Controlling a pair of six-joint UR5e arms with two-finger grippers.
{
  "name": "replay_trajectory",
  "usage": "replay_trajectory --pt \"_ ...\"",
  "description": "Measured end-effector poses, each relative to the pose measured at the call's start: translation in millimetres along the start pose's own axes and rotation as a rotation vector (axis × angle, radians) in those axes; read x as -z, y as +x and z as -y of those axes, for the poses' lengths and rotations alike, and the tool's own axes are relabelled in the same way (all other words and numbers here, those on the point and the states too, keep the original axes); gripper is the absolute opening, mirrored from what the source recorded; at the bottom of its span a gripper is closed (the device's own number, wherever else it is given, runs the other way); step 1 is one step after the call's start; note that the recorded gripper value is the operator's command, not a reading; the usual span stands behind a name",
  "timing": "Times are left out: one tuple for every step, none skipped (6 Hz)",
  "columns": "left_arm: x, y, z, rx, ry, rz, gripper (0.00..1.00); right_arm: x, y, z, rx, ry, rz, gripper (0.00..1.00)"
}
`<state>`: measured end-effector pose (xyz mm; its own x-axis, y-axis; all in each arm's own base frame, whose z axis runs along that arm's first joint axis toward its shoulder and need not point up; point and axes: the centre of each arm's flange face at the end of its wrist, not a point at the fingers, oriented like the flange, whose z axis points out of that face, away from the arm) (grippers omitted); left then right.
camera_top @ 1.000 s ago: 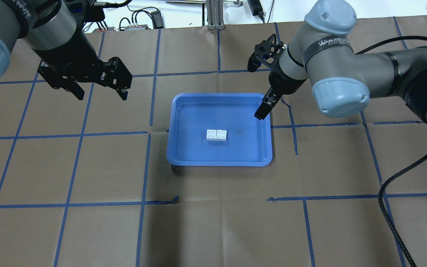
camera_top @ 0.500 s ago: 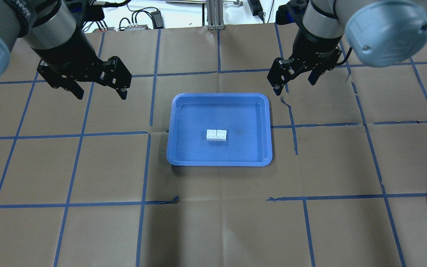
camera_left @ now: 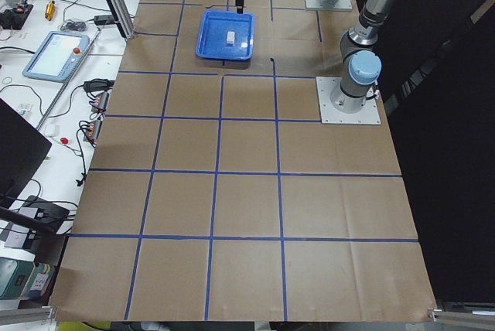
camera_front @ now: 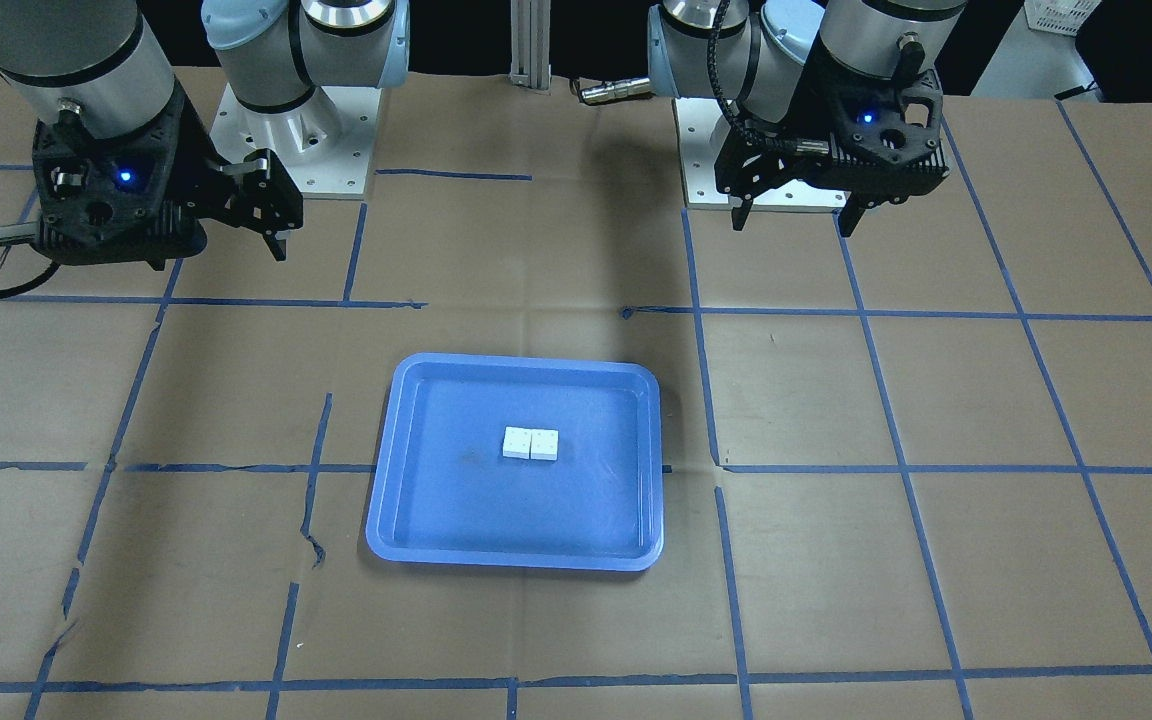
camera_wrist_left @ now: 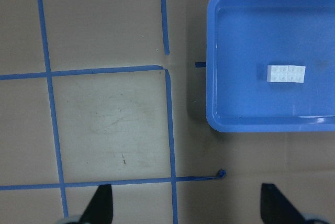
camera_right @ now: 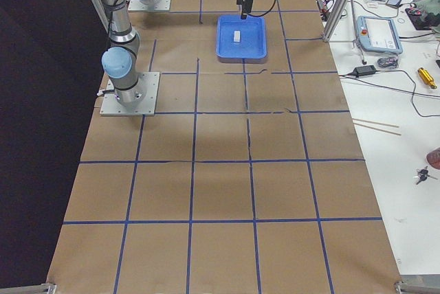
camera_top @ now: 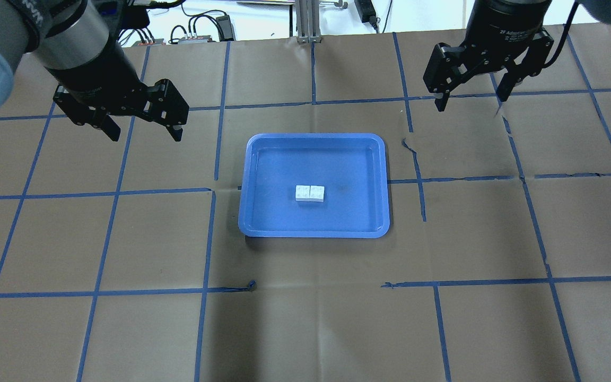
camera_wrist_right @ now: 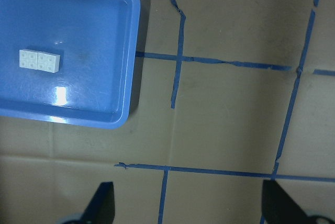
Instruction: Assemble white blocks and place on blue tray
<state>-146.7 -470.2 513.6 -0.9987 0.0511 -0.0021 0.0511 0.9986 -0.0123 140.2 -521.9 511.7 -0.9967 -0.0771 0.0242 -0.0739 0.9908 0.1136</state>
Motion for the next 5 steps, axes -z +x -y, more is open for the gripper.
replay_trajectory --pt "0.1 -0.2 0.1 0.0 0.0 0.001 1.0 1.2 -2.3 -4.3 -0.066 -0.017 -0.002 1.0" --pt "0.2 -0.1 0.1 0.0 0.0 0.001 1.0 0.8 -4.7 -6.1 -0.094 -0.027 0.007 1.0" --pt "0.2 0.0 0.1 0.0 0.0 0.001 1.0 1.2 -6.5 -6.7 -0.104 -0.029 0.017 1.0" --pt "0.3 0.1 0.1 0.0 0.001 0.0 1.0 1.3 -6.8 -6.7 -0.107 -0.029 0.018 1.0" --pt "0.3 0.3 0.2 0.0 0.002 -0.001 1.0 -0.1 -6.8 -6.1 -0.108 -0.031 0.016 1.0"
